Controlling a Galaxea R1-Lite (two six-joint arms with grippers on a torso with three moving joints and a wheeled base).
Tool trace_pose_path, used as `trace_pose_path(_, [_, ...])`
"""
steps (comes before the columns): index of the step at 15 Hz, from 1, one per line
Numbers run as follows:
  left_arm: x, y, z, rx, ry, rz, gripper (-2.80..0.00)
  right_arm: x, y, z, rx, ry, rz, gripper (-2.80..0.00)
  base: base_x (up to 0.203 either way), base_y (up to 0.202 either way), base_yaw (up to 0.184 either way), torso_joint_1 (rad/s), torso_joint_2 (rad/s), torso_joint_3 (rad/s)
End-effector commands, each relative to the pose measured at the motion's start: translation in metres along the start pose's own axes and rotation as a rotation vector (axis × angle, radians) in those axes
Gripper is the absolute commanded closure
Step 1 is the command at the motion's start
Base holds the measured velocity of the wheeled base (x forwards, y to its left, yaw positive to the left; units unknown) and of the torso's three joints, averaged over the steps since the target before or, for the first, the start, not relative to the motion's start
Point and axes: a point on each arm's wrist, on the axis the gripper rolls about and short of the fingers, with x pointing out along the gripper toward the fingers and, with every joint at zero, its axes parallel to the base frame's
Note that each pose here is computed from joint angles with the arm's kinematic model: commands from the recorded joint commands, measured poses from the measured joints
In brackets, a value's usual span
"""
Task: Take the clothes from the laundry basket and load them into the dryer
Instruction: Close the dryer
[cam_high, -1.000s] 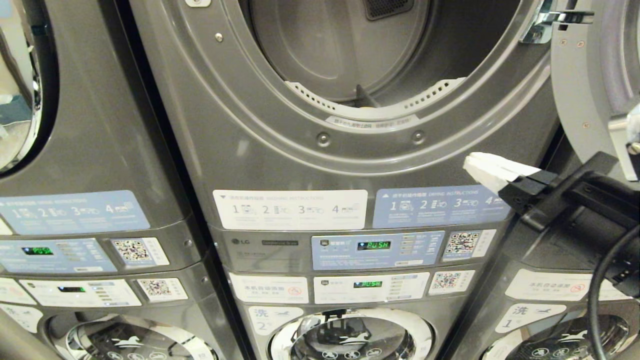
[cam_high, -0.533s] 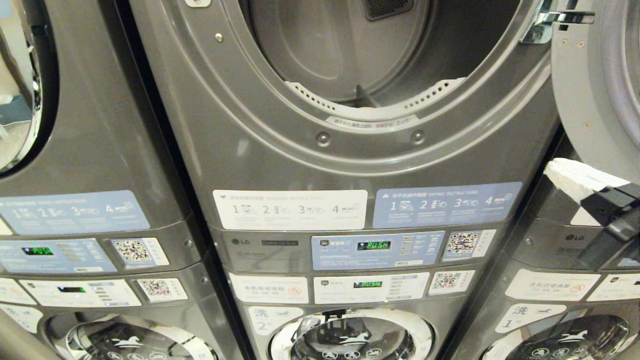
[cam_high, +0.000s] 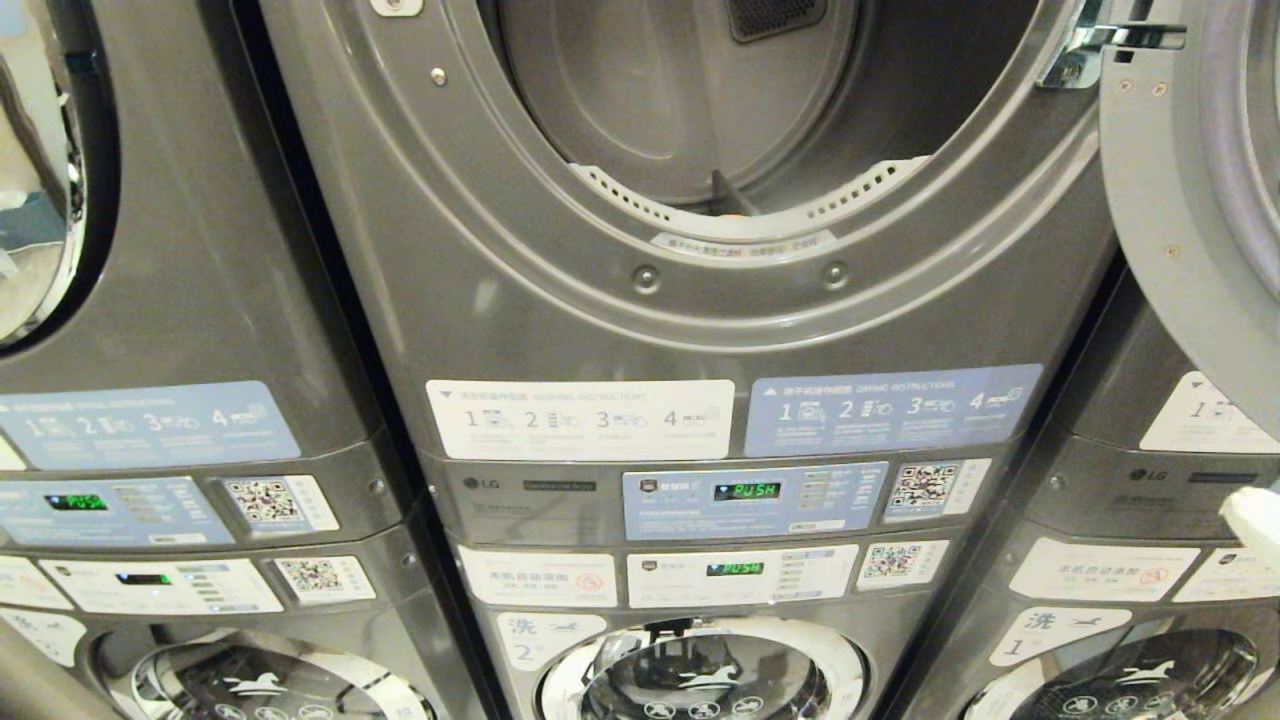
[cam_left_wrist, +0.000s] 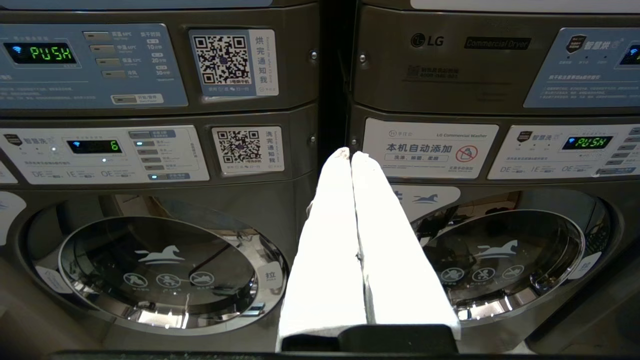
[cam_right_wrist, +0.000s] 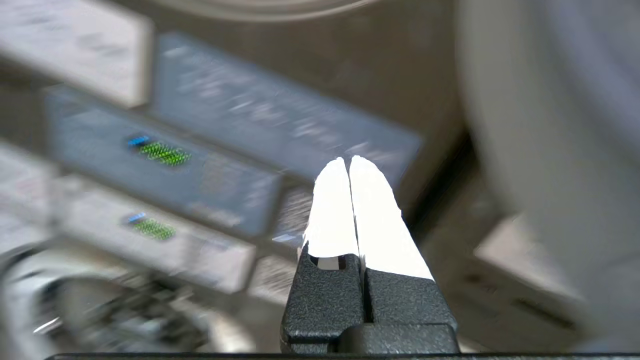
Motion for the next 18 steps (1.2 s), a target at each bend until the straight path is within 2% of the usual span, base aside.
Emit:
trace_pose_path(1, [0.000, 0.000, 0.000, 0.000, 0.000, -0.001, 0.00, -0.013, 0.005, -0.015, 0.030, -0.004, 0.083, 0.00, 0.000, 0.000, 0.000, 0.000, 0.00, 0.000])
trace_pose_path(2, [0.000, 0.000, 0.000, 0.000, -0.001, 0.000, 0.00, -0.017, 0.010, -0.027, 0.078, 0.035, 0.147, 0.00, 0.000, 0.000, 0.000, 0.000, 0.00, 0.000])
trace_pose_path(5, [0.000, 0.000, 0.000, -0.001, -0.002, 0.001, 0.00, -0.039, 0.018, -0.055, 0.172, 0.247, 0.282, 0.00, 0.000, 0.000, 0.000, 0.000, 0.00, 0.000])
trace_pose_path(6, [0.000, 0.000, 0.000, -0.003, 0.000, 0.001, 0.00, -0.052, 0.019, -0.063, 0.188, 0.283, 0.321, 0.00, 0.000, 0.000, 0.000, 0.000, 0.00, 0.000])
trace_pose_path(8, [0.000, 0.000, 0.000, -0.001, 0.000, 0.002, 0.00, -0.077, 0.021, -0.081, 0.188, 0.439, 0.394, 0.00, 0.000, 0.000, 0.000, 0.000, 0.00, 0.000])
trace_pose_path(9, [0.000, 0.000, 0.000, -0.001, 0.000, 0.004, 0.00, -0.087, 0.020, -0.086, 0.187, 0.470, 0.398, 0.00, 0.000, 0.000, 0.000, 0.000, 0.00, 0.000])
trace_pose_path(11, [0.000, 0.000, 0.000, 0.021, 0.004, 0.004, 0.00, -0.091, 0.019, -0.085, 0.194, 0.489, 0.337, 0.00, 0.000, 0.000, 0.000, 0.000, 0.00, 0.000])
trace_pose_path(13, [0.000, 0.000, -0.001, 0.034, 0.005, 0.002, 0.00, -0.088, 0.019, -0.085, 0.219, 0.586, 0.158, 0.00, 0.000, 0.000, 0.000, 0.000, 0.00, 0.000])
trace_pose_path(14, [0.000, 0.000, -0.001, 0.034, 0.005, 0.002, 0.00, -0.088, 0.020, -0.084, 0.236, 0.614, 0.057, 0.00, 0.000, 0.000, 0.000, 0.000, 0.00, 0.000])
trace_pose_path(15, [0.000, 0.000, 0.000, 0.033, 0.004, 0.002, 0.00, -0.090, 0.020, -0.084, 0.246, 0.604, -0.008, 0.00, 0.000, 0.000, 0.000, 0.000, 0.00, 0.000])
trace_pose_path(16, [0.000, 0.000, 0.000, 0.033, 0.003, 0.001, 0.00, -0.095, 0.021, -0.084, 0.249, 0.545, -0.040, 0.00, 0.000, 0.000, 0.000, 0.000, 0.00, 0.000])
trace_pose_path(18, [0.000, 0.000, 0.000, 0.027, 0.003, 0.002, 0.00, -0.107, 0.025, -0.084, 0.236, 0.364, -0.094, 0.00, 0.000, 0.000, 0.000, 0.000, 0.00, 0.000])
